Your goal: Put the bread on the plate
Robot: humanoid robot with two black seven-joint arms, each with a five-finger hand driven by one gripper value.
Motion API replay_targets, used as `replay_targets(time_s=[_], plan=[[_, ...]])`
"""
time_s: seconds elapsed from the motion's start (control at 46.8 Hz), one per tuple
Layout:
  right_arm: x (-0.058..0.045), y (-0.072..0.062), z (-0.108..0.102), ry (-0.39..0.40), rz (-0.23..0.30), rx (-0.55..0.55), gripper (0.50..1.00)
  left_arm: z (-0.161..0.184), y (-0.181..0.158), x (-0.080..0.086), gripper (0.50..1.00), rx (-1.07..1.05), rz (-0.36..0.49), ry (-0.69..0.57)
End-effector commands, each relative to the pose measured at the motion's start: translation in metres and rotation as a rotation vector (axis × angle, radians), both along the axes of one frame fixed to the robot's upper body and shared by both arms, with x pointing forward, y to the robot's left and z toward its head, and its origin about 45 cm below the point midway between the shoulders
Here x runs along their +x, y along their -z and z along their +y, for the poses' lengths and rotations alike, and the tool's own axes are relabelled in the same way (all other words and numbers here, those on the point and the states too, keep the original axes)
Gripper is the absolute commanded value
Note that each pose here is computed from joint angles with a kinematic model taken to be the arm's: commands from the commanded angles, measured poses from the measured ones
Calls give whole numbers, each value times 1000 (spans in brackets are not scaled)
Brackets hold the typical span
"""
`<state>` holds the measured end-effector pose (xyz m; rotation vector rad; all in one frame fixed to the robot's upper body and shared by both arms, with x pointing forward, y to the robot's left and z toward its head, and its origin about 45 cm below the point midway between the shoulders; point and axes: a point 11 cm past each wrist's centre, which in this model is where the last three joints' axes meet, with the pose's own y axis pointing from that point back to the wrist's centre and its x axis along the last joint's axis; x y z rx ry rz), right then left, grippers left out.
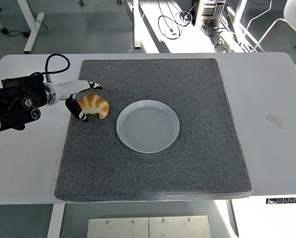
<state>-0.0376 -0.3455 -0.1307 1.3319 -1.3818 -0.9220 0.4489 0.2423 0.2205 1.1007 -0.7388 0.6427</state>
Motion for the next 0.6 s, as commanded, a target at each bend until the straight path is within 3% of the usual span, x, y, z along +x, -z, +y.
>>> replay_targets(time_s=[0.0, 0.043, 0.085, 0.171, 0.363, 0.577], plan=[[0, 0, 0, 0, 0, 0, 1000, -2, 0, 0, 818, 8, -15, 15], [0, 0, 0, 0, 0, 0, 1000, -4, 1, 0, 793, 7, -19, 17], [0, 0, 0, 0, 0, 0, 1000, -5, 1, 0, 712, 3, -20, 25], [0, 0, 0, 1, 0, -1, 1000, -5, 0, 1, 693, 0, -28, 30], [0, 0, 0, 0, 0, -1, 1000, 2, 1, 4, 501, -2, -59, 13], [0, 0, 0, 0, 0, 0, 1000, -2, 3, 1, 500, -22, -72, 44]])
